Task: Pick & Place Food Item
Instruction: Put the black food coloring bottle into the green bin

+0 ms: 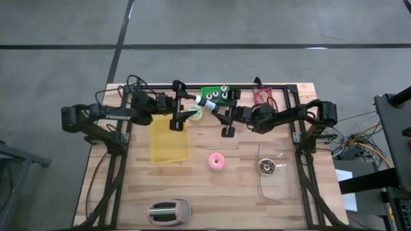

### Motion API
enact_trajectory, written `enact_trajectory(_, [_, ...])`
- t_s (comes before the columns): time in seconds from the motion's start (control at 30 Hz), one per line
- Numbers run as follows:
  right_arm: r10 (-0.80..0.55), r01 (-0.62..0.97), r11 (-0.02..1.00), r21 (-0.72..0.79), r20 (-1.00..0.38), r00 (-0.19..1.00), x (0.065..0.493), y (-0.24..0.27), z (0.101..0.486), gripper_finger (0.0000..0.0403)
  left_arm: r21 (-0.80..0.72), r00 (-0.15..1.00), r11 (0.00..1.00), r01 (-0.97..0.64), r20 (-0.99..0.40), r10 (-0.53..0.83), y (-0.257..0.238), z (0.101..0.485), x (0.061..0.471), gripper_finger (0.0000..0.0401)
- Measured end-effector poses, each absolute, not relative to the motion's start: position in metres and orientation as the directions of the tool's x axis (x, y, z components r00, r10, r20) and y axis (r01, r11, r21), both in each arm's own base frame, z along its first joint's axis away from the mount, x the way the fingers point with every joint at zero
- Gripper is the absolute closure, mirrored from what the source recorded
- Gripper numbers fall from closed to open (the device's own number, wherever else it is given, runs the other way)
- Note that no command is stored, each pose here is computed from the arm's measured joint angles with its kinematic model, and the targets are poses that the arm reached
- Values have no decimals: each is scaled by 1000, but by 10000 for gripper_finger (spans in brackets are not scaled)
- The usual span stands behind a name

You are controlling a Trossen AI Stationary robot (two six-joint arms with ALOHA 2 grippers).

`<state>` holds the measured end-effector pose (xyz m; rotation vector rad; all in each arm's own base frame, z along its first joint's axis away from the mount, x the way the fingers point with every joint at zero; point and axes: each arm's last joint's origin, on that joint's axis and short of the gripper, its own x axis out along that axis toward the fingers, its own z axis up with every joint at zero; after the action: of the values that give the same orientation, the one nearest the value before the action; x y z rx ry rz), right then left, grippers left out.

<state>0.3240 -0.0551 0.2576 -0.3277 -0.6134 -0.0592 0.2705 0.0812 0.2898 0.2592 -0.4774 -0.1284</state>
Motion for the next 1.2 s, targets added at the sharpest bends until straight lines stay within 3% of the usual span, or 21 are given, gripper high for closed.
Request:
enact_trajectory(0.23, [59,138,947,-289,581,812,324,-56,261,272,294,833,955,46,516,-199,82,293,272,151])
enact_trajectory(0.6, [69,117,953,-278,578,813,324,-55,260,273,267,832,958,109,503,-235,92,300,286,151])
enact_trajectory(0.77, [73,111,953,-281,571,818,324,-56,258,273,193,902,968,159,371,-222,104,312,277,151])
enact_trajectory(0.93, [83,97,955,-279,569,818,323,-60,258,273,228,923,957,181,295,-245,99,326,263,151])
enact_trajectory(1.2, [87,84,959,-272,561,823,322,-64,257,273,214,989,967,135,30,-145,95,356,245,151])
